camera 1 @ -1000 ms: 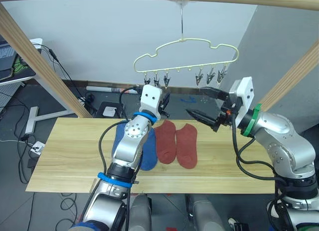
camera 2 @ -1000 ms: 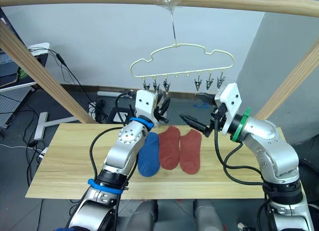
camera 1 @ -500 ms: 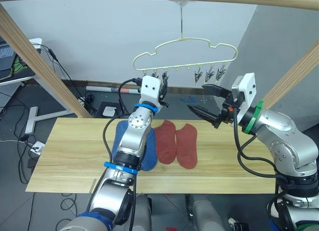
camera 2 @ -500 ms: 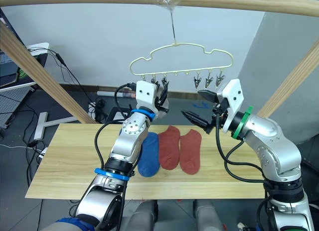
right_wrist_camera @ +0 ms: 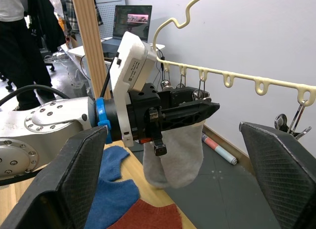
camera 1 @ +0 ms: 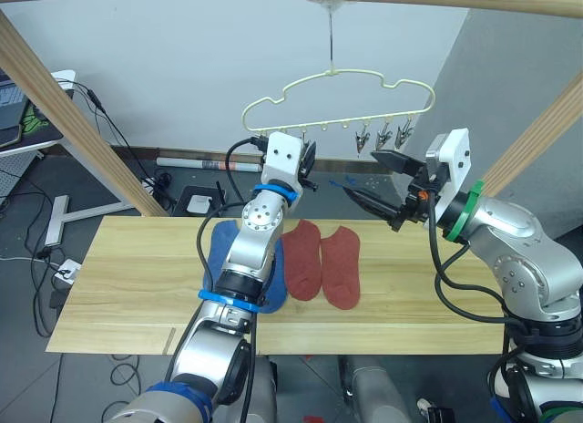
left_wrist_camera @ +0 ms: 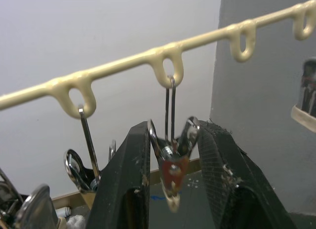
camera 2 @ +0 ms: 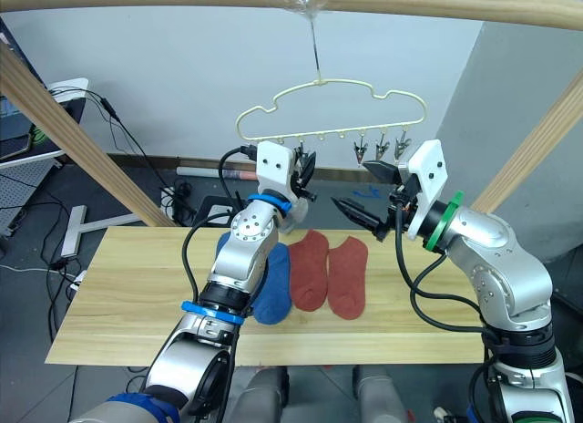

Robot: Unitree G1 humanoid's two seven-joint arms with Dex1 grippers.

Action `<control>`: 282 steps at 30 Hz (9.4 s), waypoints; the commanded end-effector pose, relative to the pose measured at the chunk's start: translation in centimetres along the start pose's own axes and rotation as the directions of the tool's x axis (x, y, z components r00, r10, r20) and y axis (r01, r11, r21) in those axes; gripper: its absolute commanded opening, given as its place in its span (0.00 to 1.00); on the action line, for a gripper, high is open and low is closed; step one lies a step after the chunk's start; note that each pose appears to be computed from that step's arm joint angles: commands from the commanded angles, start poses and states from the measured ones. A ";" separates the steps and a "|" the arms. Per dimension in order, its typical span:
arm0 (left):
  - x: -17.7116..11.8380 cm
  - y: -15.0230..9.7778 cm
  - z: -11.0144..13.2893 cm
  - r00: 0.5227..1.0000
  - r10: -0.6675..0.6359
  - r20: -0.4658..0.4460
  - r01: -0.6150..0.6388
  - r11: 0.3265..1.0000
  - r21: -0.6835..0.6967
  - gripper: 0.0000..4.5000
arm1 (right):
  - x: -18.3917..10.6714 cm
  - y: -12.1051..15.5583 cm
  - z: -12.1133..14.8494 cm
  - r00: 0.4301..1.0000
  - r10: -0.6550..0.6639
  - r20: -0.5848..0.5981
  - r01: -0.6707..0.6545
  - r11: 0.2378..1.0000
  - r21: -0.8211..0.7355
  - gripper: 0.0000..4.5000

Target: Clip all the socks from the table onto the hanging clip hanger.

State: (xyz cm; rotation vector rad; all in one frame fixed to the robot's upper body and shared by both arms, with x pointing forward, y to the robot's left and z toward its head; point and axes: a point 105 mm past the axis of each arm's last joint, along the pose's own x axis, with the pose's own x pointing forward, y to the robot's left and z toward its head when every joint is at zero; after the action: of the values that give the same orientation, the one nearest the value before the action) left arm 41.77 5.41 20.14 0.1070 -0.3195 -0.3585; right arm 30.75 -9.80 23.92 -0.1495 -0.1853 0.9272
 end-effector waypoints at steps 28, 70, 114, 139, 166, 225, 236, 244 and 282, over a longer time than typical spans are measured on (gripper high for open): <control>0.4 0.0 2.2 0.996 0.002 0.093 -0.002 1.000 0.007 0.03 | 0.0 0.1 1.7 0.999 0.002 0.043 0.001 0.999 -0.050 1.00; -2.8 1.6 1.3 0.970 -0.192 -0.150 0.175 0.977 -0.121 0.02 | 2.2 2.1 -24.4 0.742 -0.167 -0.650 0.249 0.968 0.035 0.86; -4.7 4.6 2.2 0.887 -0.393 -0.242 0.089 0.661 -0.745 0.02 | 5.4 3.5 -9.0 0.991 0.045 -0.125 -0.127 0.593 -0.795 0.01; -5.0 3.6 2.7 0.868 -0.444 -0.224 0.119 0.624 -0.773 0.02 | 7.1 2.5 -7.0 0.999 -0.038 -0.026 -0.002 0.523 -0.852 0.01; -6.2 3.5 4.1 0.839 -0.513 -0.182 0.193 0.592 -0.783 0.99 | 7.5 1.8 -7.3 0.999 -0.039 -0.028 -0.003 0.525 -0.851 0.00; -13.2 1.7 6.3 0.786 -0.616 -0.047 0.618 0.785 0.053 1.00 | 3.4 -4.3 -3.1 0.827 -0.559 -0.060 0.562 0.823 0.075 0.71; -12.7 1.9 6.6 0.787 -0.616 -0.035 0.616 0.785 0.066 1.00 | 3.8 -4.4 -2.9 0.823 -0.566 -0.052 0.568 0.819 0.085 0.58; -12.4 1.7 6.9 0.786 -0.618 -0.020 0.617 0.783 0.072 1.00 | 4.5 -5.7 -3.1 0.789 -0.610 -0.065 0.613 0.779 0.134 0.58; -10.6 1.2 9.7 0.801 -0.593 0.086 0.590 0.805 0.053 1.00 | 6.7 -6.4 -0.9 0.811 -0.584 0.015 0.577 0.805 0.137 0.58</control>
State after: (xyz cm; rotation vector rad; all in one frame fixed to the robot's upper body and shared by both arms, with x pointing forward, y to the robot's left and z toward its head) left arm 30.01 9.84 25.71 0.2015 -0.3500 -0.9938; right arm 40.16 -8.30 23.16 0.0364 -0.1385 0.3137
